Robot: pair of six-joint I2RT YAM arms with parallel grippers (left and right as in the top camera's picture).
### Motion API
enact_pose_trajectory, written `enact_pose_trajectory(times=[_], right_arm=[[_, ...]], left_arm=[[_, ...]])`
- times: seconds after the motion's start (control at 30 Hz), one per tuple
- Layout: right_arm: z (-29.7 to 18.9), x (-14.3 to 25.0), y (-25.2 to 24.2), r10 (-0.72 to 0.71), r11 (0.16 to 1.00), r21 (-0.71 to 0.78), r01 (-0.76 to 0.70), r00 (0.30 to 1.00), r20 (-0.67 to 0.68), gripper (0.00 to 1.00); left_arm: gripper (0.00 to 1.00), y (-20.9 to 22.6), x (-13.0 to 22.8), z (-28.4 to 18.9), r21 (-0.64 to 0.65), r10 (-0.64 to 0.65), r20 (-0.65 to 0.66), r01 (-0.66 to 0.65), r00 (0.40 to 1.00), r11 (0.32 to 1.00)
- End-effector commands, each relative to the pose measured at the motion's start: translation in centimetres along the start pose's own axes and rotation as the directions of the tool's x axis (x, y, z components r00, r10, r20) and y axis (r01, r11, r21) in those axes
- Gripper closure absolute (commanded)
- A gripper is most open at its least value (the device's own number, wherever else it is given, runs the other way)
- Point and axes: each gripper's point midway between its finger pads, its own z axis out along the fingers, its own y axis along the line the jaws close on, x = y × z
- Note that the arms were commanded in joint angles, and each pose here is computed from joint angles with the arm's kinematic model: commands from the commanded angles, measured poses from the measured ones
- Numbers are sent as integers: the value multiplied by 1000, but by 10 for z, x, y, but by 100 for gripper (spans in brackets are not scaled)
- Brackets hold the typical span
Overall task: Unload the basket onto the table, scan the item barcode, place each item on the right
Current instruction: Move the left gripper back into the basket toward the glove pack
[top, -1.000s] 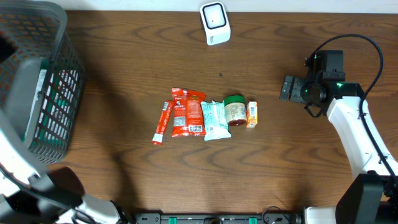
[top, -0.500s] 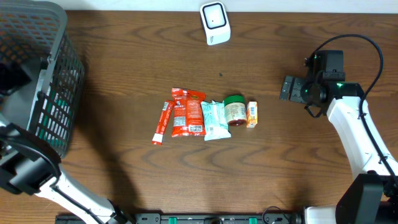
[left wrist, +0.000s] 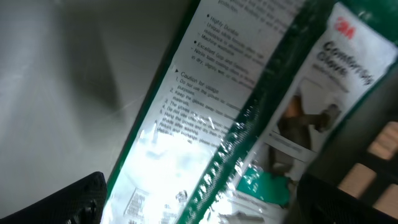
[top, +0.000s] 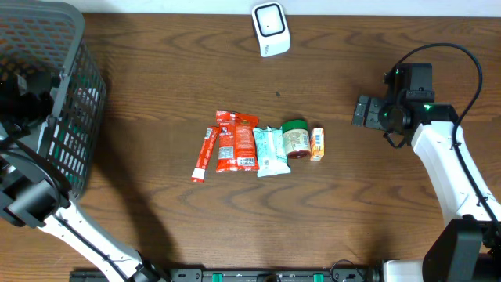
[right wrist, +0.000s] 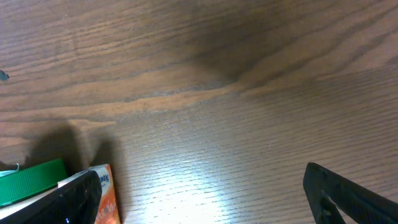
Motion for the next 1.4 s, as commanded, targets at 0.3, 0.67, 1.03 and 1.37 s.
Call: enact_pose_trajectory(times=[0.3,0.67,1.03,1.37], right_arm=[[-7,-7,-1,-4,1000,4,4,1000,28,1],[-7,-7,-1,-4,1000,5,4,1000,28,1],[-7,-7,-1,-4,1000,4,4,1000,28,1],[-7,-7,-1,-4,1000,4,4,1000,28,1]], left_arm=[[2,15,17,51,-7,23,-112,-24,993,1000],[2,-10,31,55,132,4,-154,16,988,991],[30,-13,39,53,147,-2,-185,30,983,989],[41,-38,35,48,286,-17,-165,65,986,956]])
